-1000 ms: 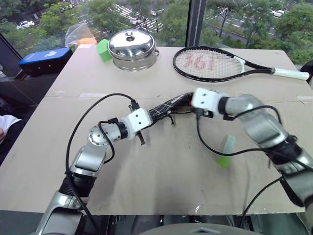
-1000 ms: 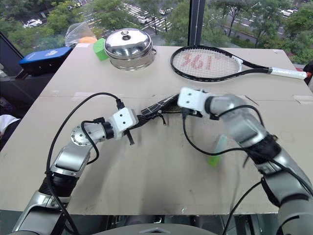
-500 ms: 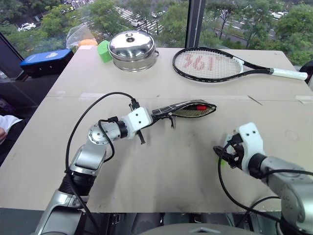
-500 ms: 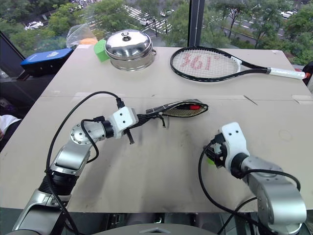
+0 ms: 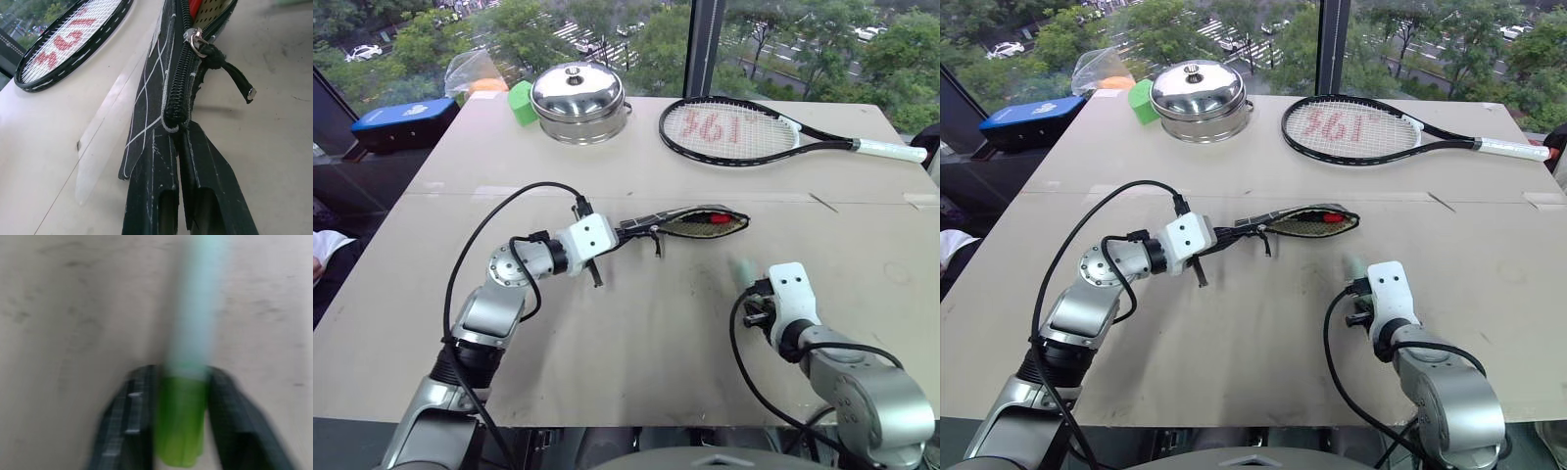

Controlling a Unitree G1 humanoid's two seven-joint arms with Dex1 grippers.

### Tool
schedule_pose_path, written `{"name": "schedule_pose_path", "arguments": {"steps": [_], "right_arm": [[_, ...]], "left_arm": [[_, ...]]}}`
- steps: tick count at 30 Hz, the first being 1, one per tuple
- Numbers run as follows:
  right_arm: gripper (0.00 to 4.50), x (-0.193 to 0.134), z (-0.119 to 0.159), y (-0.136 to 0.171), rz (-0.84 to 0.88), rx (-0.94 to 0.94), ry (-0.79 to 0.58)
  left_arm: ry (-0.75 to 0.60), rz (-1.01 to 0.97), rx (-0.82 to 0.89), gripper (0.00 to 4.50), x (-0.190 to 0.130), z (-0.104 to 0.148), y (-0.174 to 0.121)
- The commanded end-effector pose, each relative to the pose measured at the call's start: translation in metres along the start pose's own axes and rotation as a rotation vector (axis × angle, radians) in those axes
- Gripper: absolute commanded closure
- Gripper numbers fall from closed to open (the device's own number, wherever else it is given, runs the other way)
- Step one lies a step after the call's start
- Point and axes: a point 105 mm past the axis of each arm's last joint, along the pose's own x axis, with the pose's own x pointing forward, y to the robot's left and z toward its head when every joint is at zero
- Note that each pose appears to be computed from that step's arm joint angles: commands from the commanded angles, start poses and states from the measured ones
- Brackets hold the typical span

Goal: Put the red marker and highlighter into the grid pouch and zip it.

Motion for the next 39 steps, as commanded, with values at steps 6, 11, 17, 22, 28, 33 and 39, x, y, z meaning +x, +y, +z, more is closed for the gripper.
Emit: {"name": "schedule_pose_path", "arguments": {"steps": [6,11,17,22,28,33,39], "right_arm": [[4.21,-0.026,0.037,-0.029,0.011,-0.436,-0.128],[4.21,-0.032,0.077,-0.026,0.077,-0.893,-0.187],[4.21,-0.021,0.114,-0.012,0.132,-1.181,-0.252],[4.21,0.003,0.143,-0.004,0.092,-1.368,-0.273],[3.18,0.038,0.161,0.032,0.180,-1.545,-0.320],[0.91,0.034,0.169,0.016,0.149,-1.511,-0.358],[0.91,-0.033,0.151,0.027,0.576,-0.628,-0.366]], "left_arm": [[-0.032,0.024,0.030,4.50,-0.003,0.010,0.004],[-0.042,0.017,0.031,4.50,-0.001,0.013,0.003],[-0.055,0.005,0.047,4.50,0.001,0.018,0.002],[-0.079,-0.013,0.059,4.50,0.004,0.025,-0.003],[-0.099,-0.028,0.063,4.50,0.005,0.030,-0.010],[-0.091,-0.001,0.028,4.50,0.004,0.026,-0.008],[-0.078,0.020,-0.013,4.50,0.007,0.023,0.001]]}}
